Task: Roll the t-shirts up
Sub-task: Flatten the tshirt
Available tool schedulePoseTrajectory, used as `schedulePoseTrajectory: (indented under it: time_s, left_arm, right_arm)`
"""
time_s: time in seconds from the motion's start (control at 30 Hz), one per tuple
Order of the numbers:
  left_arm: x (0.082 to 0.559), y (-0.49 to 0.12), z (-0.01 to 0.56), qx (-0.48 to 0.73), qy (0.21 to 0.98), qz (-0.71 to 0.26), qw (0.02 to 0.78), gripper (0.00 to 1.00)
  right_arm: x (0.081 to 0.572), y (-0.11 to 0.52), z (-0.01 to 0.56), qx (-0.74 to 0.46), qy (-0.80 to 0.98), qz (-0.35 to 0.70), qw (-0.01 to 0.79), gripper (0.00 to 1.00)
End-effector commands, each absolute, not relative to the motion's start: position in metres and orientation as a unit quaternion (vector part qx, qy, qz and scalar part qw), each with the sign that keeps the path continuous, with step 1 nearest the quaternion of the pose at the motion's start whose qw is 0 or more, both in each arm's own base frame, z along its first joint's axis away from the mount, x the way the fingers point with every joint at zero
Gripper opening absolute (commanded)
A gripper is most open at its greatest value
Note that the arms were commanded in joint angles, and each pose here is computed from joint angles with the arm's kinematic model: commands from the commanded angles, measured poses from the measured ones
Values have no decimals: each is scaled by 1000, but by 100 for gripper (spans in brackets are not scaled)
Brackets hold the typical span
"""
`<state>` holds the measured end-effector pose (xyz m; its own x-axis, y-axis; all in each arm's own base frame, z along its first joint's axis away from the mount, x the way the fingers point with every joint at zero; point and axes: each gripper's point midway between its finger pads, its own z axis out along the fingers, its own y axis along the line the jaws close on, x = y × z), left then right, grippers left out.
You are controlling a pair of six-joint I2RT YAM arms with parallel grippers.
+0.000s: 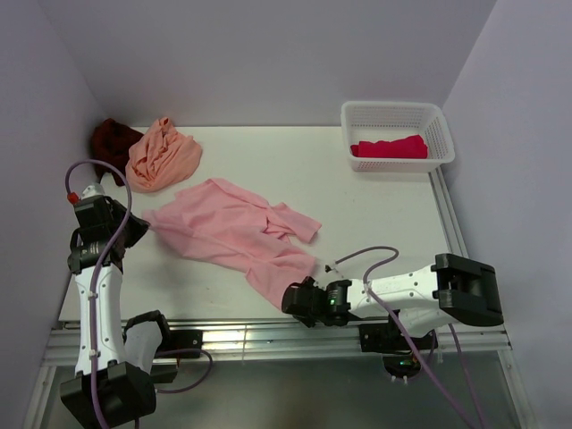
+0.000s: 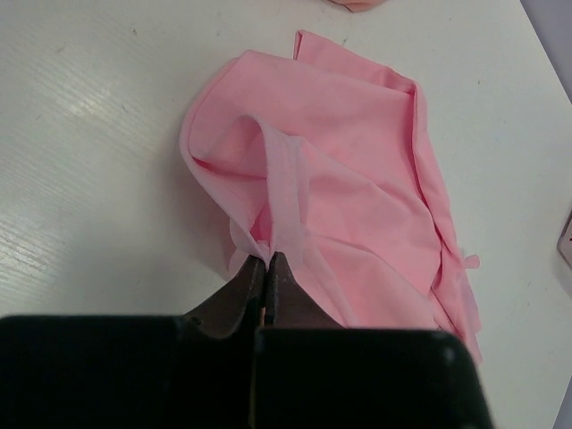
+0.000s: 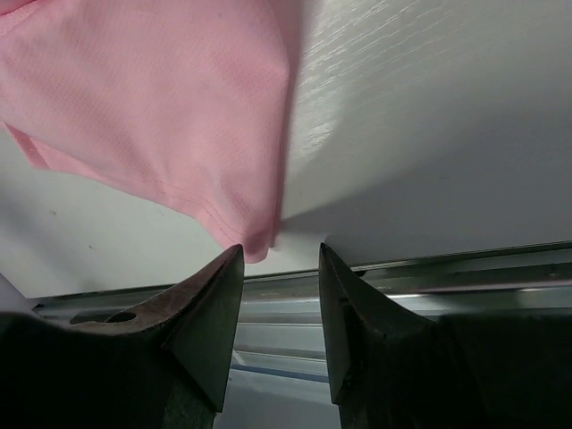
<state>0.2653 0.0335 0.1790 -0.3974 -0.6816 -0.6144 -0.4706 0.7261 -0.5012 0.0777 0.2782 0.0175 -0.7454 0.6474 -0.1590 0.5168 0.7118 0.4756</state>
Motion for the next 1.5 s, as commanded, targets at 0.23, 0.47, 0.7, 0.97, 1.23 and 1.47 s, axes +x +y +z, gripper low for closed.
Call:
schedulePoseTrajectory:
  time_s: [0.23,0.47,0.7,0.97,1.23,1.47]
  left_arm:
    - [270,33,187,-335,820,-133,445,0]
    - [270,35,186,-340,819,-127,444,0]
    - [270,33,186,-338,820,-130,443,0]
    - [268,20,192,-343,818,-154,436,0]
    - [304,5,266,-342,784,-237,461,0]
    - [323,-7,395,-297,746,-297,516,0]
  right_arm:
    - [90,289,8,358,900,182,169,45]
    - [92,278,-9,376,896,159,172,38]
    - [102,269,-11,375,896,153,180,0]
    - [141,246,63,339,874,218,272,0]
    - [246,202,221,204,837,294,415,0]
    - [271,178,390,96,783,331,518,0]
